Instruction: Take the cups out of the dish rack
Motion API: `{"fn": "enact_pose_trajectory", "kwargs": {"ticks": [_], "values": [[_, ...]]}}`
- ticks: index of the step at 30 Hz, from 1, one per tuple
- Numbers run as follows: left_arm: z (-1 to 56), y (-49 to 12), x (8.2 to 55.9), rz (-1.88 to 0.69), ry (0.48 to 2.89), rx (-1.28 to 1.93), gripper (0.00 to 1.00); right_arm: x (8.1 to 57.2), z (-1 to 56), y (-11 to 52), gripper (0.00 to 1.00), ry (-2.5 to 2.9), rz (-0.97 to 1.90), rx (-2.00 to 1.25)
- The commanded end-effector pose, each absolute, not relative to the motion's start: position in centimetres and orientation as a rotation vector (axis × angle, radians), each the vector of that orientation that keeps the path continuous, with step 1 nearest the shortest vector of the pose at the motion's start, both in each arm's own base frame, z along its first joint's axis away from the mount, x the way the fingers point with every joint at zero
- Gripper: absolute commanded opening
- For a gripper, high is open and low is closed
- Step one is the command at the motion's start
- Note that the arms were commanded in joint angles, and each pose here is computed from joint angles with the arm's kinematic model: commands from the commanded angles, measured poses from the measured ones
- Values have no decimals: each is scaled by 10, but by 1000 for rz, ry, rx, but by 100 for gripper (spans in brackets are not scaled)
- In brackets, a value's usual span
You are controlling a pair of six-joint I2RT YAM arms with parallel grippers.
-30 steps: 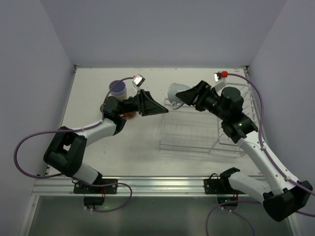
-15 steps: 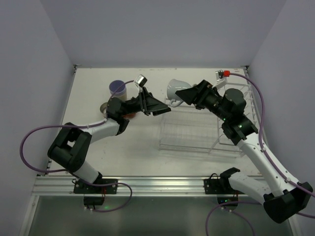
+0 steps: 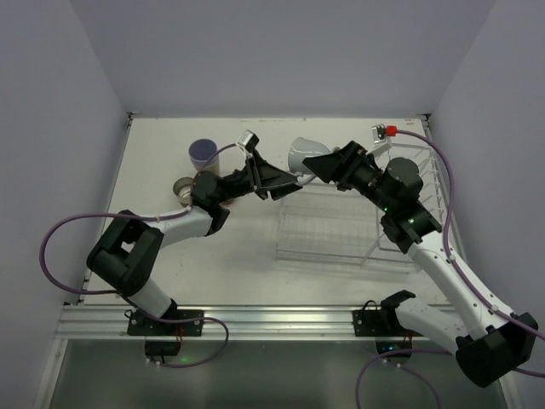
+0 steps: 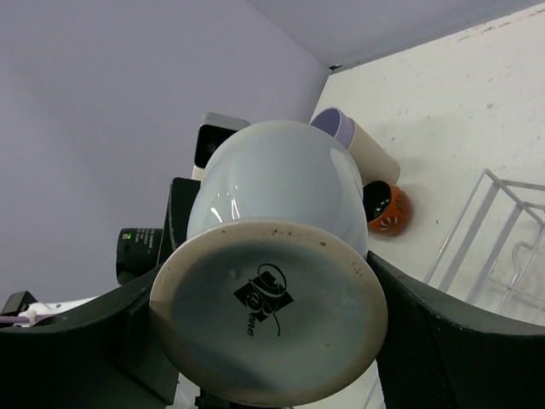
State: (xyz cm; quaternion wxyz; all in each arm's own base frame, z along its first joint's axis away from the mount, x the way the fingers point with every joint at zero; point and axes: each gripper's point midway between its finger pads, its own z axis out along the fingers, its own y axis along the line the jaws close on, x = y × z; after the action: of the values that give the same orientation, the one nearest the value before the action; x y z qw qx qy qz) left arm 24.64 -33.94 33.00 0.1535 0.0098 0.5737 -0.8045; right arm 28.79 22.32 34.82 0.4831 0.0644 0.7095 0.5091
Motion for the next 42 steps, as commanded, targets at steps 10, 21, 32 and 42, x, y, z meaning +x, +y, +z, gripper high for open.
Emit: {"fn": "enact_pose_trajectory", "kwargs": {"ticks": [10, 21, 32, 42], "values": [[369, -335, 245, -2356, 1430, 26, 43, 275, 391, 221, 0, 1539, 1309, 84], [373, -339, 250, -2329, 1417, 45, 43, 271, 388, 220, 0, 1560, 1314, 90], [378, -343, 252, -2333, 1402, 67, 40, 269, 384, 222, 0, 1567, 1322, 78], [379, -343, 254, -2328, 1398, 62, 31, 269, 383, 223, 0, 1577, 1325, 72]]}}
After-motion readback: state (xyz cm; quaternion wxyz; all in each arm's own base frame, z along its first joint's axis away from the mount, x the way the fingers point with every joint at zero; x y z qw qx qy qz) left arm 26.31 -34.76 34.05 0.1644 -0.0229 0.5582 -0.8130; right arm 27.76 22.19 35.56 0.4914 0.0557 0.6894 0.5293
